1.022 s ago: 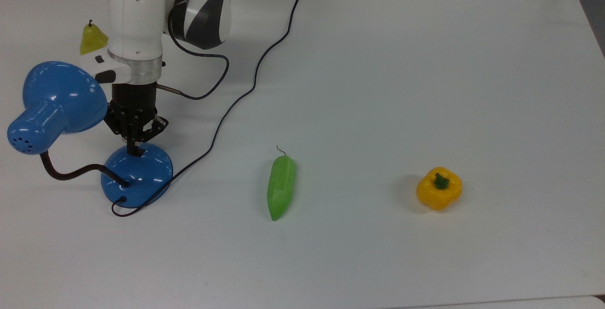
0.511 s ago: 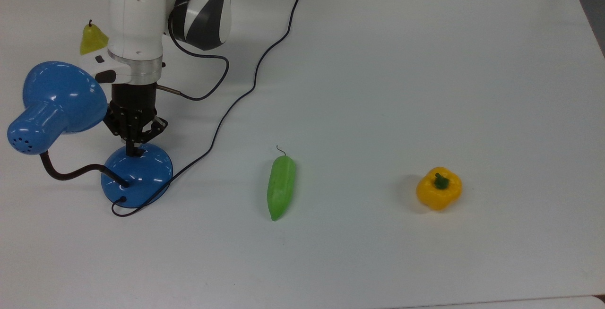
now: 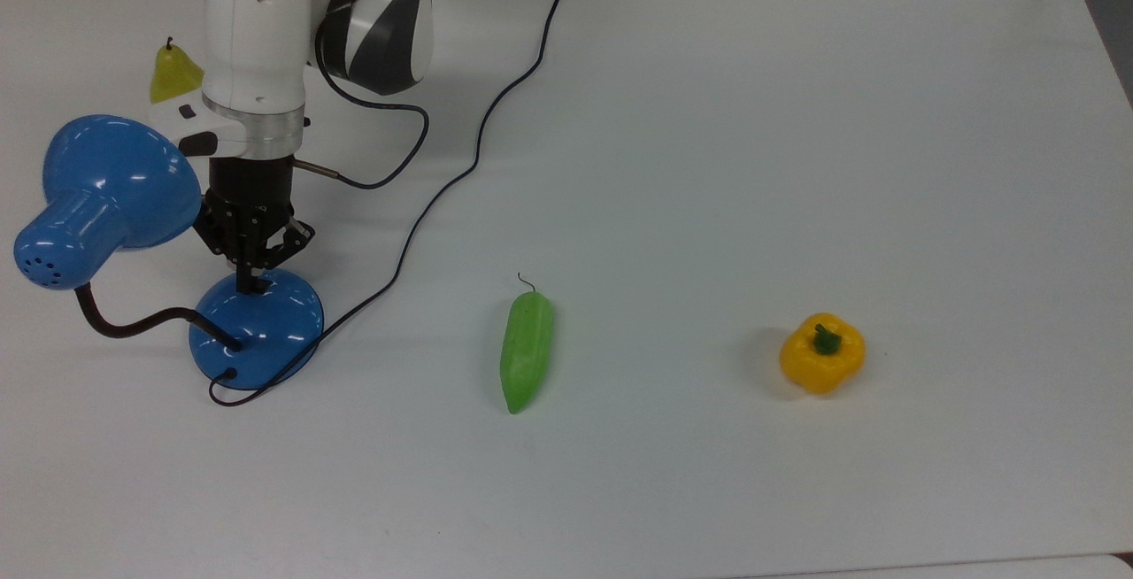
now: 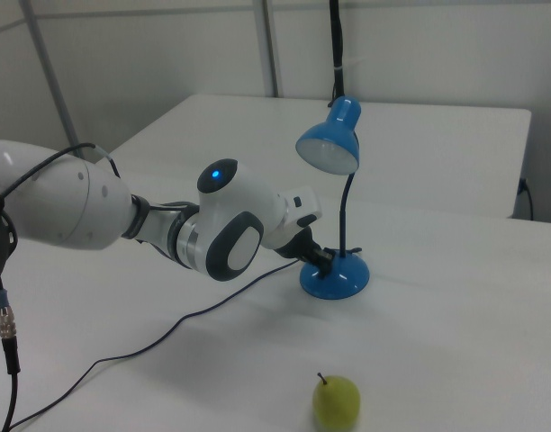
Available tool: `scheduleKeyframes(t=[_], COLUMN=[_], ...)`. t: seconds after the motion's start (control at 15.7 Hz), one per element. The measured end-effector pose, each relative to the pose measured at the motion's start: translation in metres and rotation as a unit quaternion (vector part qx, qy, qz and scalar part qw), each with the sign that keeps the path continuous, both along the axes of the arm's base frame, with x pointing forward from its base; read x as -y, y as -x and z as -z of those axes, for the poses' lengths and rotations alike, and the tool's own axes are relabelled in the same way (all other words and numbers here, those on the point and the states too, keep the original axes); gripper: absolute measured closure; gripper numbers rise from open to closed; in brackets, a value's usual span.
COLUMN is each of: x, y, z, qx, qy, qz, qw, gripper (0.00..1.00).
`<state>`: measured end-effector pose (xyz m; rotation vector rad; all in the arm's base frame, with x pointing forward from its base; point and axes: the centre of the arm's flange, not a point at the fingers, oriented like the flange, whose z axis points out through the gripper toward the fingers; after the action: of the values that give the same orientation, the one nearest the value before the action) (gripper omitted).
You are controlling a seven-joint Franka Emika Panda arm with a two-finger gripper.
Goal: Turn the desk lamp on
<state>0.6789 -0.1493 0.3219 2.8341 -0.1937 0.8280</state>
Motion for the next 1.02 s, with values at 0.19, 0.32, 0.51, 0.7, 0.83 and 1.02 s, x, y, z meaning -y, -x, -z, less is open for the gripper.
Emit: scheduleKeyframes(t=[0.19,0.32,0.51,0.7,0.83,1.02], x=[0.0,0.0,0.0,-0.001,-0.005,-0.017], y=[-0.001,-0.001,-0.001,0.0,0.0,0.004], z=[0.003,0.003,0.003,0.001,-0.006,-0.023], qx=[0.0,-0.001,-0.001,0.0,0.001,-0.043], qy=[0.001,0.003,0.003,0.003,0.0,-0.017], qz=[-0.002,-0.004,-0.004,-0.005,-0.007,-0.009], qw=[1.0,1.0,1.0,1.0,1.0,0.9989], gripper=[0.99,0.99,0.99,0.99,0.99,0.99])
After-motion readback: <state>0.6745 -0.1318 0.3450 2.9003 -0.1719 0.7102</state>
